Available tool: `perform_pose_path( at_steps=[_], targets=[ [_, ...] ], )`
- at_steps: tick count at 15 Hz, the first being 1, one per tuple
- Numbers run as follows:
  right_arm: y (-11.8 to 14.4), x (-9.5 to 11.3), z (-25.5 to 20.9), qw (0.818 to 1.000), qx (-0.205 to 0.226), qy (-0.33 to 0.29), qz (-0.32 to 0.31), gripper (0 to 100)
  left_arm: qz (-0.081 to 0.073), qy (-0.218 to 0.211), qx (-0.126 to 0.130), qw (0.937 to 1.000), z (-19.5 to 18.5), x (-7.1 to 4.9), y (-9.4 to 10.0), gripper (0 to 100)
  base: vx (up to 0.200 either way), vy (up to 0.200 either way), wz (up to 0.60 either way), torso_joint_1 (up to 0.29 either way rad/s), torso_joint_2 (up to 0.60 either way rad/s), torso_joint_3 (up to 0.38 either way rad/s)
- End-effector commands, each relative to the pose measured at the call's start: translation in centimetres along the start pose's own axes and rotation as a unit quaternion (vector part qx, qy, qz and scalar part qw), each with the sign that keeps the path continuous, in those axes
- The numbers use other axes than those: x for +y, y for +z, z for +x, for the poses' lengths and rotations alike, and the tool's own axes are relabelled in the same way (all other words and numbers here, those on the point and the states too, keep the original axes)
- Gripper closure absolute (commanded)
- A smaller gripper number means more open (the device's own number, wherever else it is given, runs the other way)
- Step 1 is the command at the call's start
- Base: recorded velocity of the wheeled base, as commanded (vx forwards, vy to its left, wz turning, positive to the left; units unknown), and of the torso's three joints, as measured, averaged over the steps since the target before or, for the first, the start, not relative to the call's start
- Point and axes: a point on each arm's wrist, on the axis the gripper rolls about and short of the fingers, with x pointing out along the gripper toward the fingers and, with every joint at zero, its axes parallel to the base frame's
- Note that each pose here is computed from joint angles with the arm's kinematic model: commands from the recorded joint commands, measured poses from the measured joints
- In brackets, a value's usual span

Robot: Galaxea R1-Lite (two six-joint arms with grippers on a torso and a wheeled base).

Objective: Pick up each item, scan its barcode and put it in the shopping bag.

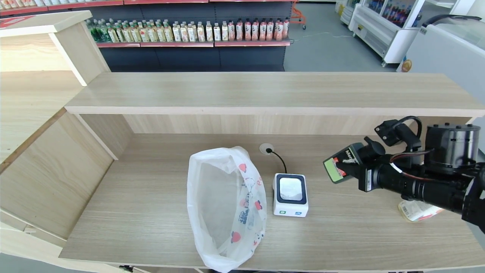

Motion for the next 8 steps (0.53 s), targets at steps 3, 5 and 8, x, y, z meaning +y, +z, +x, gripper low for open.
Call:
perform_pose_path(
  at_steps=[3, 5, 8],
  targets=[
    [-0.2, 0.3, -0.3, 1.000, 0.002, 0.013, 0.011, 100, 0.001, 0.000, 0.000, 1.0000, 0.0, 0.0, 0.0, 0, -0.200, 0.200, 0.00, -0.007, 0.00, 0.004],
    [-0.8, 0.9, 0.9, 0.998, 0.018, 0.052, 0.027, 100, 0.001, 0.000, 0.000, 1.0000, 0.0, 0.0, 0.0, 0, 0.000, 0.000, 0.00, 0.000, 0.00, 0.000],
    [-0.9, 2.2, 2.9, 0.995, 0.028, 0.090, 0.021, 100, 0.000, 0.000, 0.000, 1.0000, 0.0, 0.0, 0.0, 0, 0.000, 0.133, 0.00, -0.003, 0.00, 0.003]
  ],
)
